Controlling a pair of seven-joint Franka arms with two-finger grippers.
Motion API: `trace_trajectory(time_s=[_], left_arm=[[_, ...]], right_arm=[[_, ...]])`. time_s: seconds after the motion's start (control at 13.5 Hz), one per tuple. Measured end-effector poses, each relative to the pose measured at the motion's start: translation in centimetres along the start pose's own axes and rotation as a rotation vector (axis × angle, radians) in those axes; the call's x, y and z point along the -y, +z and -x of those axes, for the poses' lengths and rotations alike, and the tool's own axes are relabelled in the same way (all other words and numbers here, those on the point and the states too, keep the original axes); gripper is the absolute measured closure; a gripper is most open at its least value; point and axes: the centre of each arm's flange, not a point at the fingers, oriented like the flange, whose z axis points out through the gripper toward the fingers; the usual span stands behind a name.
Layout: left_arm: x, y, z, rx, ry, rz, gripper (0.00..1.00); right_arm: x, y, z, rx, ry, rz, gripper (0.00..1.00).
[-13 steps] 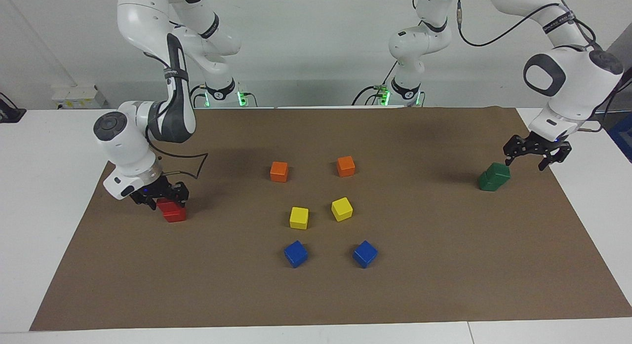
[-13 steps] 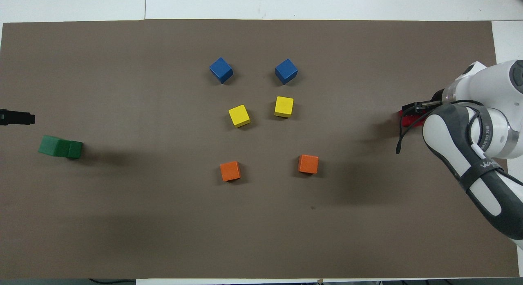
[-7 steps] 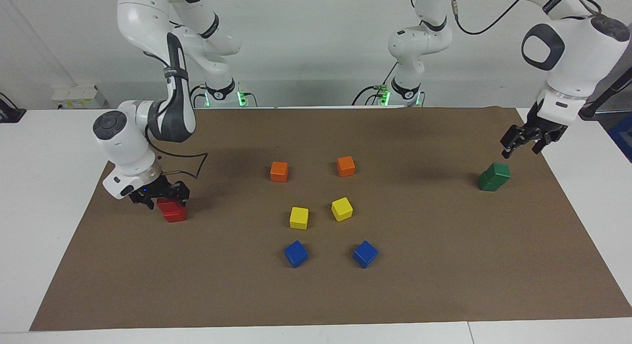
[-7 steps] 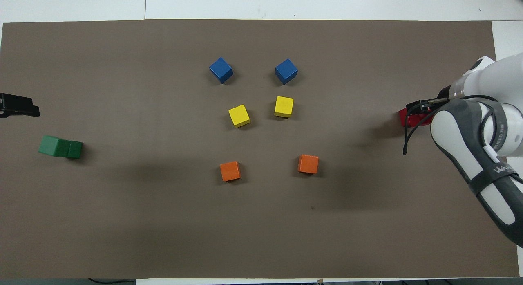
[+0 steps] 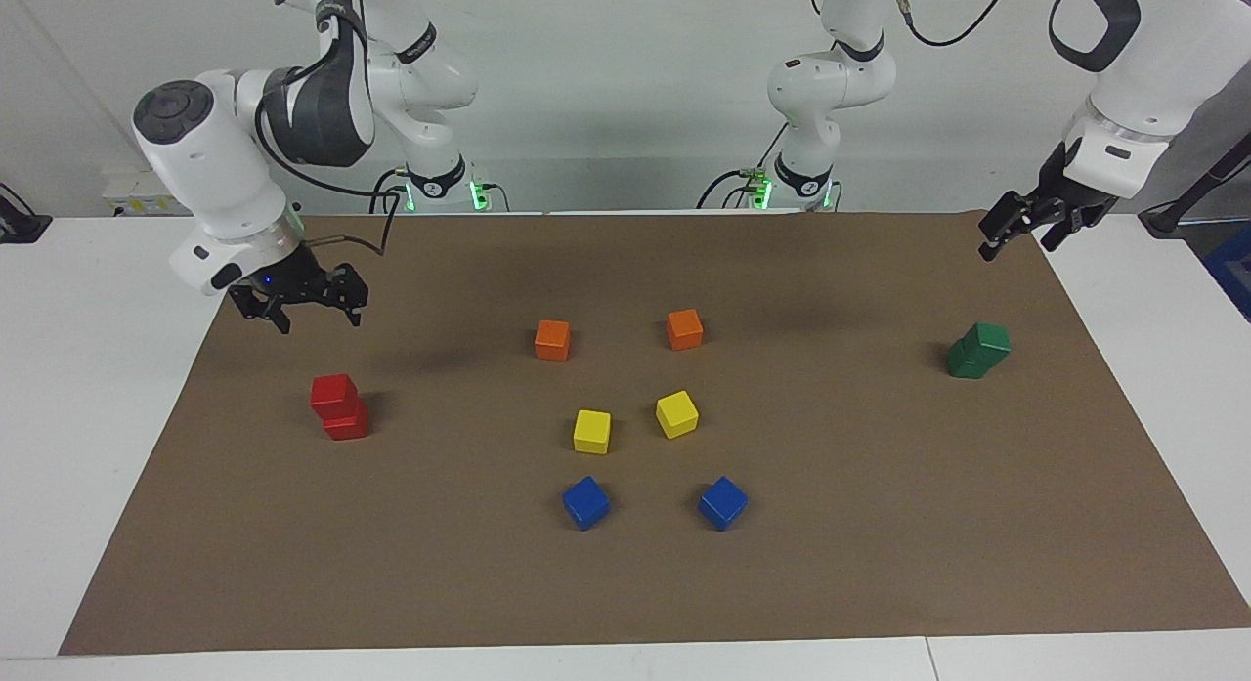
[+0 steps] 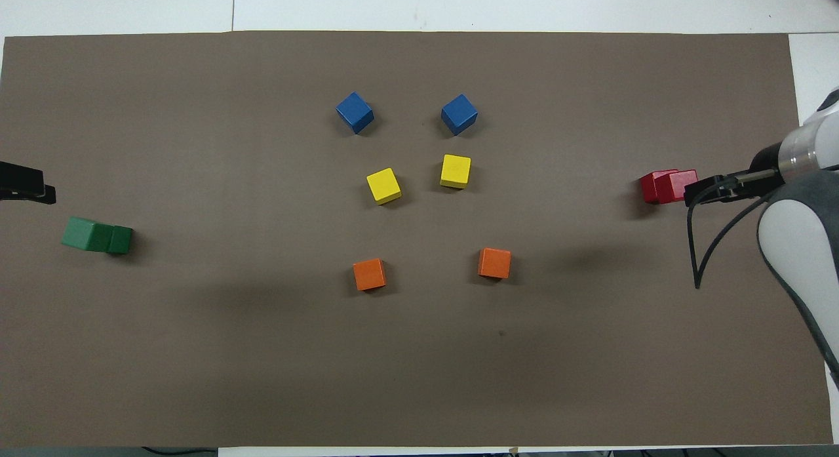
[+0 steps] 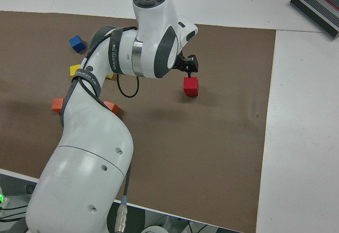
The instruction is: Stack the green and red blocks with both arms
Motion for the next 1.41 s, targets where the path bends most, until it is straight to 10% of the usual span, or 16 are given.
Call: trace_trajectory(time_s=[0.45, 1.41], left_arm=[[-0.6, -2.2, 2.2, 0.03, 0.011, -0.003, 0.0], [-3.6, -3.8, 3.1, -0.017, 0.052, -0.003, 0.0]], right_arm=[[0.7, -5.9, 4.3, -0.004, 0.001, 0.002, 0.0], [0.5, -7.3, -0.2, 0.006, -0.006, -0.001, 0.0]])
